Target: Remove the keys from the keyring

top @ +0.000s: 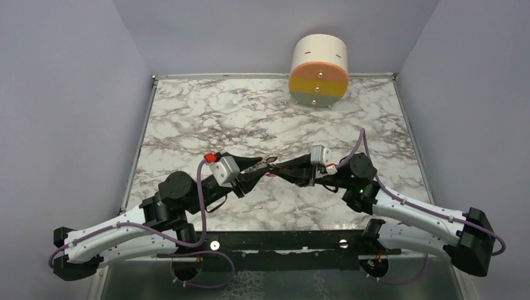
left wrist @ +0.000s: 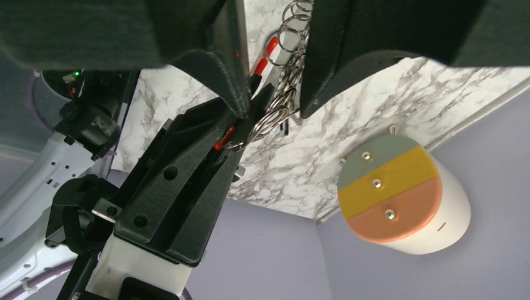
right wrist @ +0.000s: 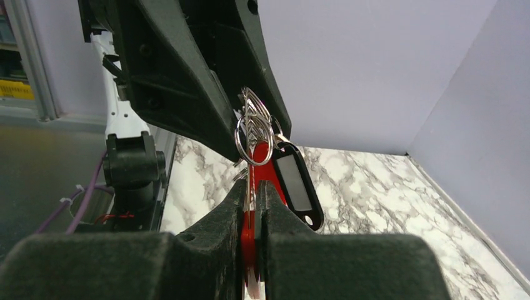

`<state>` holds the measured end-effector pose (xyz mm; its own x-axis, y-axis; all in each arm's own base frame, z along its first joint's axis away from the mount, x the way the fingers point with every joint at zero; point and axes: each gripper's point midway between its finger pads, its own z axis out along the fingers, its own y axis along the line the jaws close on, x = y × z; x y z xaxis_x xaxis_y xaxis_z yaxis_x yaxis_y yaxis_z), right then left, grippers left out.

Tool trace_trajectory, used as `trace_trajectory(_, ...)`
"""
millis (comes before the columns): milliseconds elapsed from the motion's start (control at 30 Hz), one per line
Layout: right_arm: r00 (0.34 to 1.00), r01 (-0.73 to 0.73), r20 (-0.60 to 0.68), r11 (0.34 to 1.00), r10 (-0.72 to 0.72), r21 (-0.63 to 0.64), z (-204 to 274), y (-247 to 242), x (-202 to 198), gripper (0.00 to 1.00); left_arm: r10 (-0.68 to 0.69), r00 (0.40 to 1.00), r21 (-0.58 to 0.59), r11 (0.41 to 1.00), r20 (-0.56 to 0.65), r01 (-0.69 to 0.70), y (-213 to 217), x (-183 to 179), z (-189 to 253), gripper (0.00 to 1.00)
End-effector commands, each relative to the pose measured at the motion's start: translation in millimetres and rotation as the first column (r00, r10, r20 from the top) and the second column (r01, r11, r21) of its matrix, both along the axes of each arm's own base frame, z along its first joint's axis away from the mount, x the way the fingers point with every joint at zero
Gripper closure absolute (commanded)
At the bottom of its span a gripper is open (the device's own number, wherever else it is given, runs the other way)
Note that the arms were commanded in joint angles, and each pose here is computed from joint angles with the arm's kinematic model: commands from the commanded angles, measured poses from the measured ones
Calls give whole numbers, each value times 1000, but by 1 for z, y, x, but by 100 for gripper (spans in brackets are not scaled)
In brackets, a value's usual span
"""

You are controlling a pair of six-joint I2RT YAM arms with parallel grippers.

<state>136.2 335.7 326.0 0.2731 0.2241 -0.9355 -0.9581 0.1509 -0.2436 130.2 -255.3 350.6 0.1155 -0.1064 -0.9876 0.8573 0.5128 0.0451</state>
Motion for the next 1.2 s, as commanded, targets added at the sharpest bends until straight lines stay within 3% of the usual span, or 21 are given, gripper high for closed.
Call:
trace_trajectory(0, 997, -38, 74, 994, 30, 99, 40, -3, -10, 98, -70, 997, -22, 997, 23, 70, -7, -10, 6, 70)
trace_trajectory(300, 996, -53, 78, 994, 46, 97, 38, 0, -11, 98, -66, 997, -53, 996, 39, 68, -6, -10, 10, 97)
trace_trajectory(400, 996, -57, 73, 994, 50, 96, 35, 2, -11, 98, -79, 996, -67, 994, 50, 82, -10, -11, 11, 97)
trace_trajectory(467, 996, -62, 70, 994, 55, 95, 34, 3, -11, 98, -92, 994, -70, 993, 54, 96, -15, -12, 10, 90)
trace_trajectory(533, 995, -73, 69, 993, 67, 89, 33, 5, -11, 98, -104, 993, -63, 992, 58, 108, -21, -12, 7, 88)
trace_trajectory(633, 994, -86, 69, 994, 81, 66, 29, 9, -11, 98, -109, 991, -47, 992, 83, 113, -27, -10, 5, 100)
trace_trajectory(800, 1000, -7, 30, 1000, 7, 0, 17, 10, 4, 96, -78, 991, -20, 997, 107, 81, -24, -4, 5, 100)
trace_trajectory(867, 999, 24, 30, 1000, -24, -8, 15, 6, 7, 92, -73, 991, -1, 997, 114, 73, -23, -3, 3, 100)
trace_trajectory(1033, 989, 144, 34, 989, -144, -29, 12, -4, 25, 69, -34, 992, 46, 999, 125, 28, -16, 3, -1, 100)
trace_trajectory(1167, 974, 225, 1, 973, -225, -54, 3, -11, 38, 67, -13, 994, 80, 997, 109, 4, -15, 8, -13, 100)
